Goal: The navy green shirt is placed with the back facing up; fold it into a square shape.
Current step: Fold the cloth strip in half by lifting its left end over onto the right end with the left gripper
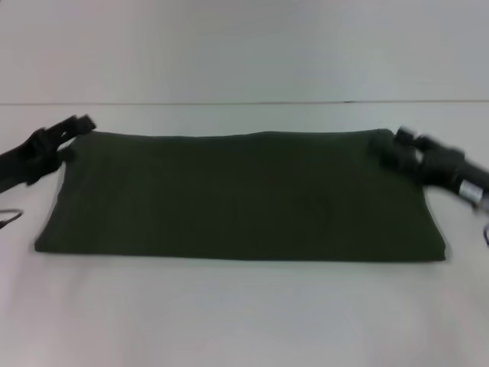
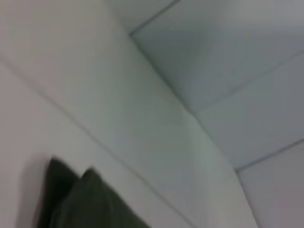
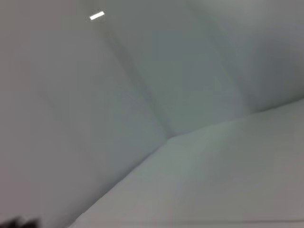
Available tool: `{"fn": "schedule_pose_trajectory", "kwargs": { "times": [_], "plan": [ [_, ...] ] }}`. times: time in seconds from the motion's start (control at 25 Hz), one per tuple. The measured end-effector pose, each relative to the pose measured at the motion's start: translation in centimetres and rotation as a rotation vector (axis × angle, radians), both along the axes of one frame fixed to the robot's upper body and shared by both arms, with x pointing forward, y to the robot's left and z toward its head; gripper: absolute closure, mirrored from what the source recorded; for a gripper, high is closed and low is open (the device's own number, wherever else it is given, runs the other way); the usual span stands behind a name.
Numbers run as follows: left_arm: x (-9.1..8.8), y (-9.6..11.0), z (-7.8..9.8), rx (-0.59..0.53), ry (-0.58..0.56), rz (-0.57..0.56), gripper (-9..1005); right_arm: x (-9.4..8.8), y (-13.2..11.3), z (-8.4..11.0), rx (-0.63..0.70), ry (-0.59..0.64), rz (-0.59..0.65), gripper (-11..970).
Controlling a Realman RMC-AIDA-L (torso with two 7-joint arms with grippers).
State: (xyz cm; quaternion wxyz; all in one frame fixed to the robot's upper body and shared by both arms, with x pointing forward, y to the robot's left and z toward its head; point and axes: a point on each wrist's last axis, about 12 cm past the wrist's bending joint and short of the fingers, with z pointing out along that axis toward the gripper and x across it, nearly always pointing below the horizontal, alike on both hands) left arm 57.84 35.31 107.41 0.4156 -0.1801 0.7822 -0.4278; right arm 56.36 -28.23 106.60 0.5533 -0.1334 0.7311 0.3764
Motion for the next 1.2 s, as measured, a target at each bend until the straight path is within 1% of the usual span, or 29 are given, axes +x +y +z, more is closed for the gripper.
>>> {"fn": "schedule_pose_trajectory", "kwargs": {
  "times": [0.08,0.2,0.24,0.32,0.4,0.48,0.64,0.76,1.0,1.2],
  "plan": [
    [-0.9,1.0,0.3,-0.032,0.047,-0.037,242,-1.6,0.2,-0.2,-0.048,-0.050,0.103,172],
    [-2.5,2.6,0.7,-0.050,0.128,-0.080,121,-3.5,0.5,-0.9,-0.109,-0.106,0.207,71],
    [-3.0,3.1,0.9,-0.049,0.157,-0.082,119,-3.9,0.6,-1.1,-0.127,-0.119,0.230,38],
    [-3.9,4.1,1.0,-0.054,0.221,-0.079,114,-4.6,1.0,-1.5,-0.158,-0.146,0.278,36],
    [-5.0,5.0,1.0,-0.084,0.284,-0.069,109,-5.1,1.3,-1.7,-0.178,-0.169,0.319,34],
    [-6.0,5.6,0.8,-0.123,0.323,-0.055,109,-5.4,1.5,-1.8,-0.195,-0.184,0.345,32],
    [-8.0,6.5,-0.1,-0.206,0.381,0.002,109,-5.9,1.9,-2.4,-0.248,-0.218,0.389,32],
    [-8.3,6.4,-0.6,-0.226,0.397,0.021,109,-6.1,2.1,-2.8,-0.278,-0.237,0.401,32],
    [-8.1,5.9,-1.9,-0.243,0.435,0.062,110,-6.2,2.2,-3.0,-0.282,-0.236,0.402,32],
    [-7.8,5.9,-2.4,-0.232,0.443,0.093,110,-6.3,2.1,-3.1,-0.281,-0.231,0.399,32]
  ]
}}
